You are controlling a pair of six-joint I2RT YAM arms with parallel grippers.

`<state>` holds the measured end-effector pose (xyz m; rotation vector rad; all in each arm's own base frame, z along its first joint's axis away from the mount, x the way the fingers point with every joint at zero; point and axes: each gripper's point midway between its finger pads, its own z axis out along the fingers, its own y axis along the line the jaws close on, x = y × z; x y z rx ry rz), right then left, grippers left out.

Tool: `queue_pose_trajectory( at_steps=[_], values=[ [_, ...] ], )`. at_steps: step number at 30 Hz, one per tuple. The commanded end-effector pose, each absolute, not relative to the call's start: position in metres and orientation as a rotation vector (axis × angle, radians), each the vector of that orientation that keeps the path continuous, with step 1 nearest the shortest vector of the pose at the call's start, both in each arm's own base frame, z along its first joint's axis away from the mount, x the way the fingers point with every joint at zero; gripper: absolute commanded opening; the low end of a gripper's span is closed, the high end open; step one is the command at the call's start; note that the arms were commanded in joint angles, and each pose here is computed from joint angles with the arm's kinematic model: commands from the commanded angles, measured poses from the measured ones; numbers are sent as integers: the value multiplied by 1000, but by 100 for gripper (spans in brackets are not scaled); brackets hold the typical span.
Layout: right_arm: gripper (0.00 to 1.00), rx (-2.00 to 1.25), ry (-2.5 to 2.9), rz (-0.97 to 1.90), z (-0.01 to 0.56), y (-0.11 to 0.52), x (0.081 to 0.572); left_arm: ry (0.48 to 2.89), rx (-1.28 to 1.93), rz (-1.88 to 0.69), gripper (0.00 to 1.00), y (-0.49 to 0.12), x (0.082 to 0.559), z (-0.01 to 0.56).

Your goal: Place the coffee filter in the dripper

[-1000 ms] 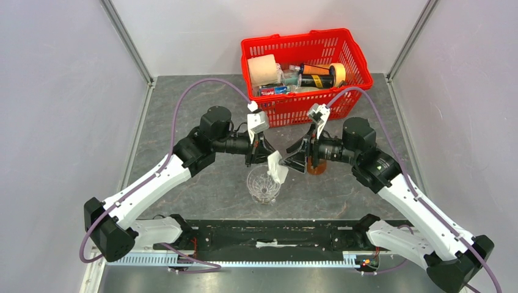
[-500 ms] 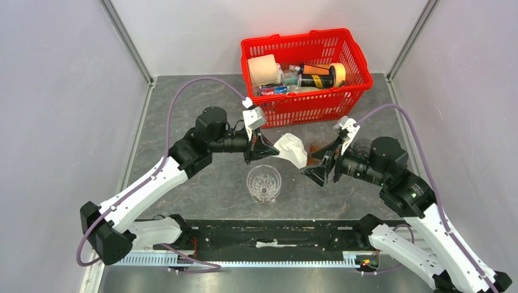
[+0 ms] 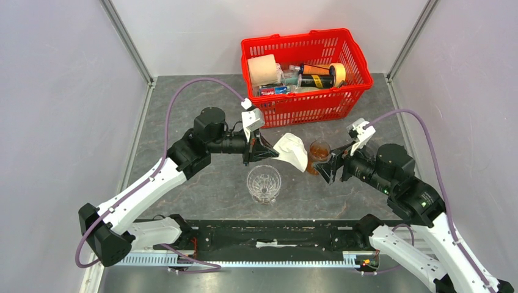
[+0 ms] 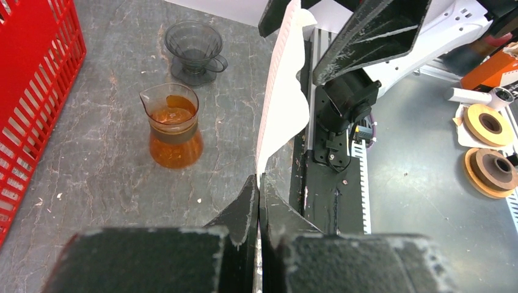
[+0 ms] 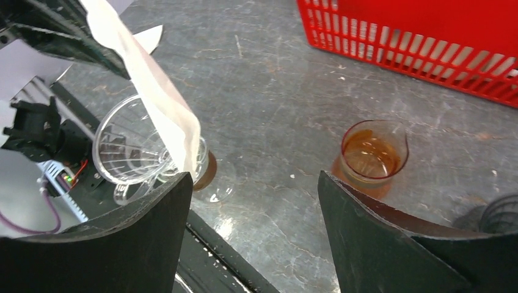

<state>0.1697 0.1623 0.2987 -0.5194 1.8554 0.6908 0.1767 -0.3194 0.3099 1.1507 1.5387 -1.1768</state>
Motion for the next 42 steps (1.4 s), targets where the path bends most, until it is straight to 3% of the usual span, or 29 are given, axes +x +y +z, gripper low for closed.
queue_pose_trajectory(
  at_steps=[1, 42],
  values=[
    [83, -448, 1834, 632, 315, 153, 179, 1455, 1180, -1186, 2, -318, 169, 323],
    [86, -466, 1826, 900, 320, 214, 201, 1439, 1213, -1228, 2, -323, 166, 321]
  ],
)
